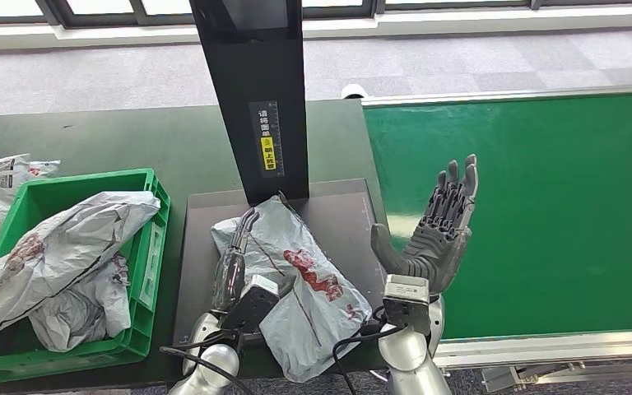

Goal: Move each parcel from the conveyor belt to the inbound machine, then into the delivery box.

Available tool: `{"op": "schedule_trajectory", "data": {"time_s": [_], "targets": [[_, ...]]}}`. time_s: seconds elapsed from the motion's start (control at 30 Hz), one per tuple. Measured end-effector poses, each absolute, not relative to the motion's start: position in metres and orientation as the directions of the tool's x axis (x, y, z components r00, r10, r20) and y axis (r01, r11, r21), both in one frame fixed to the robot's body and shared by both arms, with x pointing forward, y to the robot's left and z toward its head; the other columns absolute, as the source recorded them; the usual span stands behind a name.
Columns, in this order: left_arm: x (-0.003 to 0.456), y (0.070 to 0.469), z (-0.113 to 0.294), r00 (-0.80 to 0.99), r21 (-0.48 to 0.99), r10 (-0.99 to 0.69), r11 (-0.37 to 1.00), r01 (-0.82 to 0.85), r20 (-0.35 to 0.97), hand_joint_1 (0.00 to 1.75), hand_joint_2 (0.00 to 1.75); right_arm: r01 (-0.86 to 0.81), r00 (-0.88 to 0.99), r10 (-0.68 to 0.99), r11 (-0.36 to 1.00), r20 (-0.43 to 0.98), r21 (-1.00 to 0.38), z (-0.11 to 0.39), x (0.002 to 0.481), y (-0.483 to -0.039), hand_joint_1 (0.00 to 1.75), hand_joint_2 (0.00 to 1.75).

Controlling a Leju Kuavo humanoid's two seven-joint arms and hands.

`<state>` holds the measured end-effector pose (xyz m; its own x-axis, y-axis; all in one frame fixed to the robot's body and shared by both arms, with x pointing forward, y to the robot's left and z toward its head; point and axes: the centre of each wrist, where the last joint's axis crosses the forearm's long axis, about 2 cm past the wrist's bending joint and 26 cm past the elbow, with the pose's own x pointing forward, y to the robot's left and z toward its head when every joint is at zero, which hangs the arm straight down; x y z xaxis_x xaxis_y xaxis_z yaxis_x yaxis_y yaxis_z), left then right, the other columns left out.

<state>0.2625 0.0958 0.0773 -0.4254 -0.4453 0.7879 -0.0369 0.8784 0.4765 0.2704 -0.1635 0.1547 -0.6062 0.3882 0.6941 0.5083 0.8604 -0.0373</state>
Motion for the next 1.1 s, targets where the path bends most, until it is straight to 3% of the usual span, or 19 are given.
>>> {"op": "schedule_trajectory", "data": {"time_s": [1.1], "targets": [[0.2621, 0.0956, 0.0762, -0.423, 0.478, -0.446, 0.878, -0.034, 0.789, 0.0, 1.75, 0.51, -0.605, 0.389, 0.859, 0.694, -0.037, 0.1545, 0.2699, -0.164, 0.0, 1.75]]}}
